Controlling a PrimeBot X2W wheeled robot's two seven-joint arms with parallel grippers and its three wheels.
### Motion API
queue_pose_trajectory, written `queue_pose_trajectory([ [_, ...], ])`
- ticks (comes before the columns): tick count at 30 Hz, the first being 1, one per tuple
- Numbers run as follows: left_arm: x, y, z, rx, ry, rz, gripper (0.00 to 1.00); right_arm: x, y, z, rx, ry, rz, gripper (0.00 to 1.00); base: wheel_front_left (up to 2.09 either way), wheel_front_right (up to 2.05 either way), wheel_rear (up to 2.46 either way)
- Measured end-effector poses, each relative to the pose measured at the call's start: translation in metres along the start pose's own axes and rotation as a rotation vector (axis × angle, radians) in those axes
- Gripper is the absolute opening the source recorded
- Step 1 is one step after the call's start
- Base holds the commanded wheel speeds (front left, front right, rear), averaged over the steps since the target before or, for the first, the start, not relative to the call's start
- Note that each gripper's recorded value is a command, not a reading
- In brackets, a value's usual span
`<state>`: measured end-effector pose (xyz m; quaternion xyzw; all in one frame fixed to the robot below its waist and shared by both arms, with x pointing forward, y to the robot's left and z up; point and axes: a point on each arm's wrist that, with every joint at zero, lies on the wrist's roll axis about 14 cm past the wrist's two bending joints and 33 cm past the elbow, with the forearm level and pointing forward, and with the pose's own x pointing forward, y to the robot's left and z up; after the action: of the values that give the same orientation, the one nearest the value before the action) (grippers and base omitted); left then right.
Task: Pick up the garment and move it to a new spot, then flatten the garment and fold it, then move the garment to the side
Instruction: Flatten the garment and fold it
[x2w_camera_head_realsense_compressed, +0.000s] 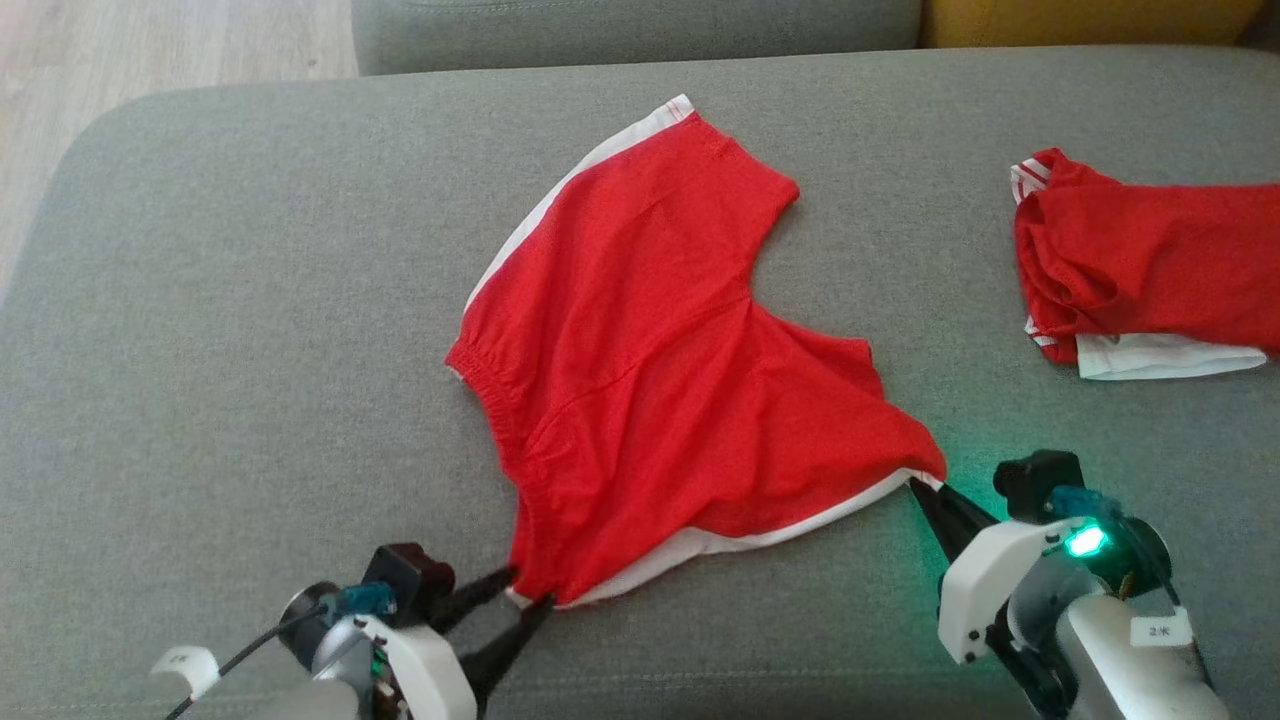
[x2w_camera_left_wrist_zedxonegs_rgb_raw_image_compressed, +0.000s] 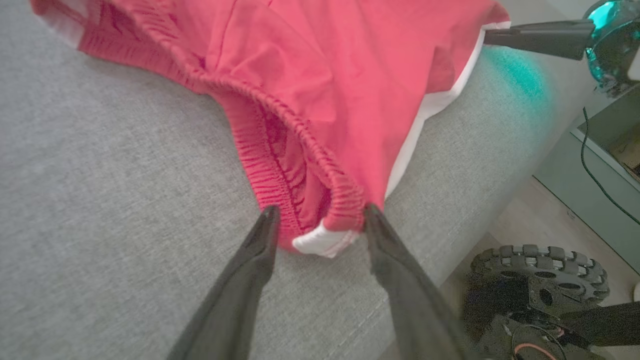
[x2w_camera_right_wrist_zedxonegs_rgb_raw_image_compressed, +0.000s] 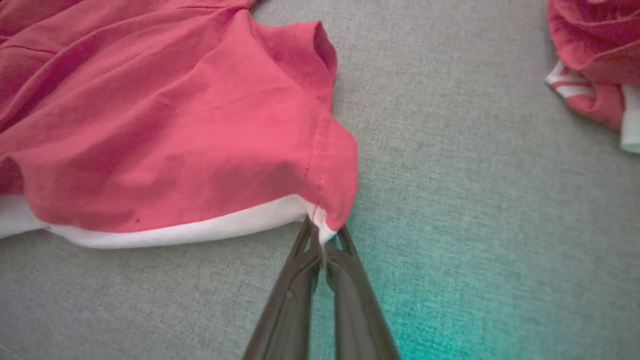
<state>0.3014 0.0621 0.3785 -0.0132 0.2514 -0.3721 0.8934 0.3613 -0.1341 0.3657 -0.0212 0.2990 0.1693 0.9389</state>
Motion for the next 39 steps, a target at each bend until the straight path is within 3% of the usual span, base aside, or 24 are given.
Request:
queue_pose_trajectory([
  [1,0.001,-0.001,-0.001,-0.002,0.003,-0.004,0.00,0.000,0.000,0.001,-0.001,-0.002,0.000,0.00,0.00,0.00,0.00],
  [12,0.000,0.011,0.018,-0.004,-0.063,0.030,0.00,-0.004,0.002,0.020,-0.019,-0.084,0.004,0.00,0.00,0.00,0.00],
  [21,-0.015,0.015,0.075,0.021,-0.247,0.068,0.00,-0.024,-0.010,0.072,-0.179,-0.277,-0.027,0.00,0.00,0.00,0.00],
  [31,-0.021,-0.019,0.057,0.043,-0.163,-0.022,0.00,-0.055,-0.037,0.062,-0.295,-0.187,-0.063,0.00,0.00,0.00,0.00],
  [39,-0.029,-0.048,0.048,0.042,-0.081,-0.128,0.00,-0.080,-0.043,0.056,-0.402,-0.093,-0.029,0.00,0.00,0.00,0.00],
])
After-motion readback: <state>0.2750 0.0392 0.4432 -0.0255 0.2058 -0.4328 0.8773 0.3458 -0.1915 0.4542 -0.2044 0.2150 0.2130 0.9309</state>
